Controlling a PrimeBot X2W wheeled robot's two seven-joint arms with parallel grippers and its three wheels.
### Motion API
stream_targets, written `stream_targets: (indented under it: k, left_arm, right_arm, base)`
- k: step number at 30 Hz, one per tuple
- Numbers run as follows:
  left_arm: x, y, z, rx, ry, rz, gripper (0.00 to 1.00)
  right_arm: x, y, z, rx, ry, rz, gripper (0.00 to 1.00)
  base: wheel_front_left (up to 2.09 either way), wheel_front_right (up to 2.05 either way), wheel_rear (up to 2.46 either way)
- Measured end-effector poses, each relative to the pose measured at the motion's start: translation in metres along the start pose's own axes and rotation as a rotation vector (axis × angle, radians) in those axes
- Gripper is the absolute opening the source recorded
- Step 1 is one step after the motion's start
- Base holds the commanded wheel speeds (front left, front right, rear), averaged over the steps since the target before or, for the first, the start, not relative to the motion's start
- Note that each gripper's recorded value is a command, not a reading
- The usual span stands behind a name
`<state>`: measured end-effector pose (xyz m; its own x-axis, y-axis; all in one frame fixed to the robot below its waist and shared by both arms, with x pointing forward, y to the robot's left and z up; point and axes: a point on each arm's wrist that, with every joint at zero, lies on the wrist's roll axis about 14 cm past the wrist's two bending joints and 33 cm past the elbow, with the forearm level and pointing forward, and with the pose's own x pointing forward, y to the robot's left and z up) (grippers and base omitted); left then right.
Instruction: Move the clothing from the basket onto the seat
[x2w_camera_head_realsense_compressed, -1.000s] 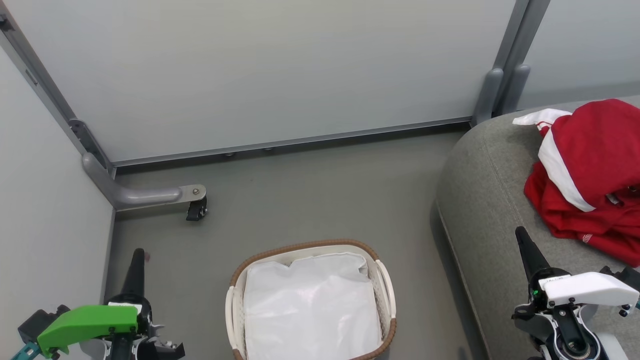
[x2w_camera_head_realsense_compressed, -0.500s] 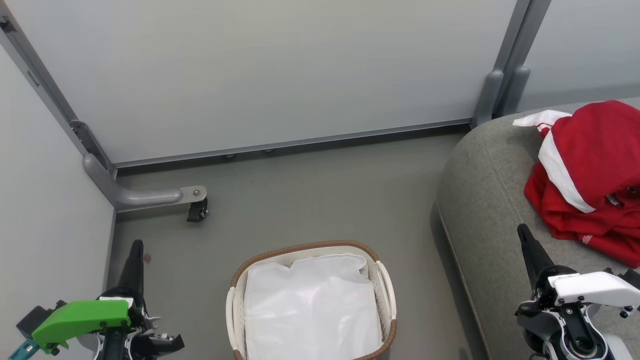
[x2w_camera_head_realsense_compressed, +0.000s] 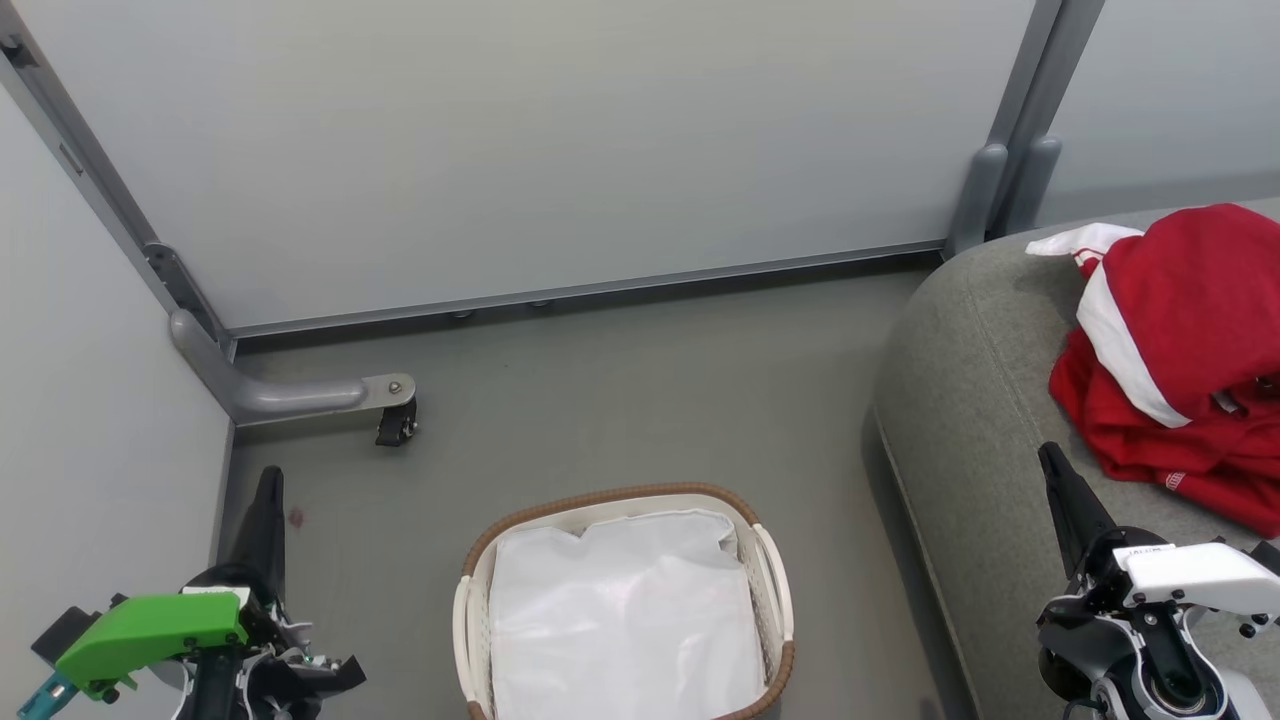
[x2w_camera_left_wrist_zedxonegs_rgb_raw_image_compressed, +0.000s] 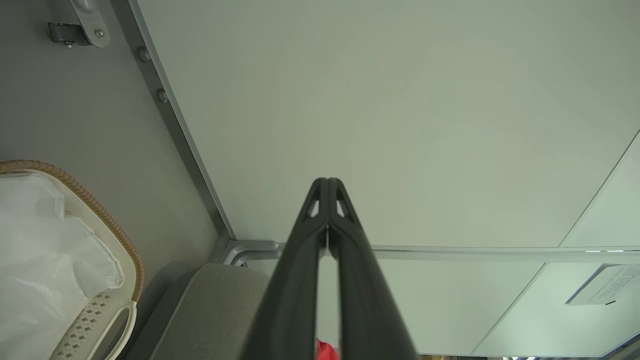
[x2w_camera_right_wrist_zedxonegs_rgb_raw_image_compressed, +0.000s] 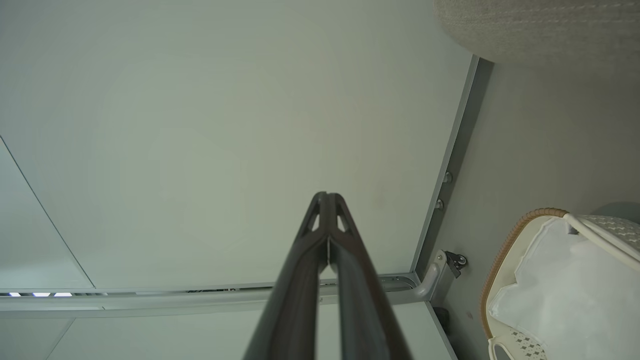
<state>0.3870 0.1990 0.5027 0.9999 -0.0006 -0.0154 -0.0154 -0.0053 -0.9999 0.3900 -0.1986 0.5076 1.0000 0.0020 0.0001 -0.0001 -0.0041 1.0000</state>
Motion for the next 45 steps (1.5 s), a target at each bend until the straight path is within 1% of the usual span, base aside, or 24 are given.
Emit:
stream_targets:
  k: [45]
  left_arm:
    - [0.0006, -0.0014, 0.0, -0.001, 0.0, -0.004, 0.0]
  right_arm:
    - [0.0, 0.0002, 0.0002, 0.001, -0.001, 0.001, 0.0]
  base:
    - [0.0, 0.0, 0.0]
